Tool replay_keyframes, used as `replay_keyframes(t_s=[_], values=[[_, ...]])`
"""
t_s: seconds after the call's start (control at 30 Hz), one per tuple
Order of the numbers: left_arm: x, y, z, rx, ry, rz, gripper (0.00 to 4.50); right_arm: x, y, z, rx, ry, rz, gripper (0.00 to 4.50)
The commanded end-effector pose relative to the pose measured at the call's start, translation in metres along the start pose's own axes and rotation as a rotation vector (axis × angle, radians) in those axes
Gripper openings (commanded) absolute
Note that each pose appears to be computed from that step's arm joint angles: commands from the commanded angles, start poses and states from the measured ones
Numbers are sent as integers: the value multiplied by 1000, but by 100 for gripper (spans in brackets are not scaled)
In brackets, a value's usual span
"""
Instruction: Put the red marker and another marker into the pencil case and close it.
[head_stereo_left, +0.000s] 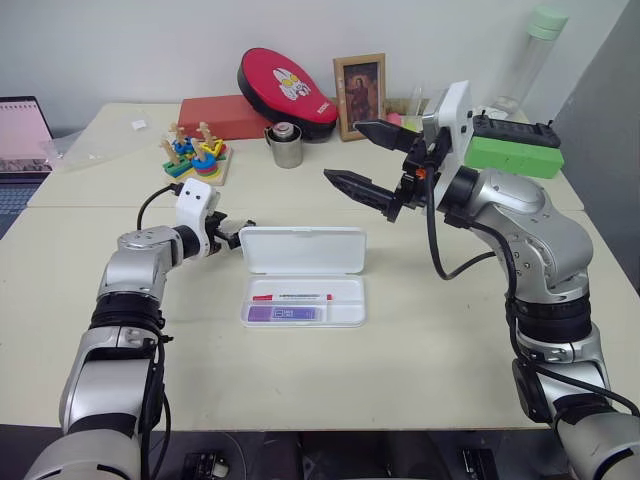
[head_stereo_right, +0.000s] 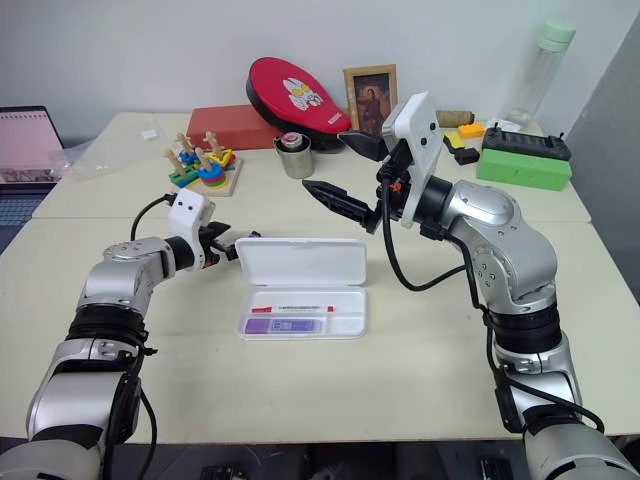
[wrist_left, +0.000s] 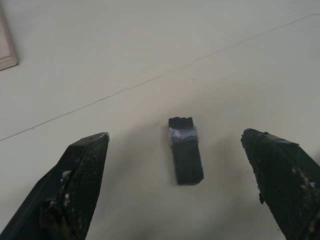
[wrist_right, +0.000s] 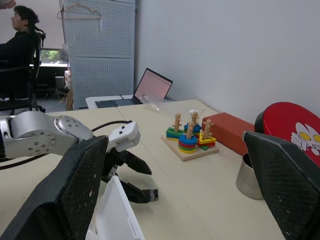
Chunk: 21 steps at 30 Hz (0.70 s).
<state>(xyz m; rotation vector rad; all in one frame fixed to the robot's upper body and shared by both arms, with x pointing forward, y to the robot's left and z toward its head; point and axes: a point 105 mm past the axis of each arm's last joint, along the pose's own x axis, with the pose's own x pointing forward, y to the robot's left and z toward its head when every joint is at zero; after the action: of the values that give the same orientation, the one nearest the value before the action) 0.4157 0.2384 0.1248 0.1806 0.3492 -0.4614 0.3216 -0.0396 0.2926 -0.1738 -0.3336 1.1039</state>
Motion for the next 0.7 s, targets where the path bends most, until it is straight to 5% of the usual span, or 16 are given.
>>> replay_keyframes(t_s=[0.03, 0.1, 0.7], values=[[3, 0, 1, 30, 15, 12, 449, -2, 3, 16, -40, -46, 8, 450], [4, -1, -2, 27, 26, 10, 449, -3, 2, 16, -42, -44, 11, 450], [5, -5, -5, 26, 5, 7, 97, -1, 4, 15, -33, -46, 28, 450]])
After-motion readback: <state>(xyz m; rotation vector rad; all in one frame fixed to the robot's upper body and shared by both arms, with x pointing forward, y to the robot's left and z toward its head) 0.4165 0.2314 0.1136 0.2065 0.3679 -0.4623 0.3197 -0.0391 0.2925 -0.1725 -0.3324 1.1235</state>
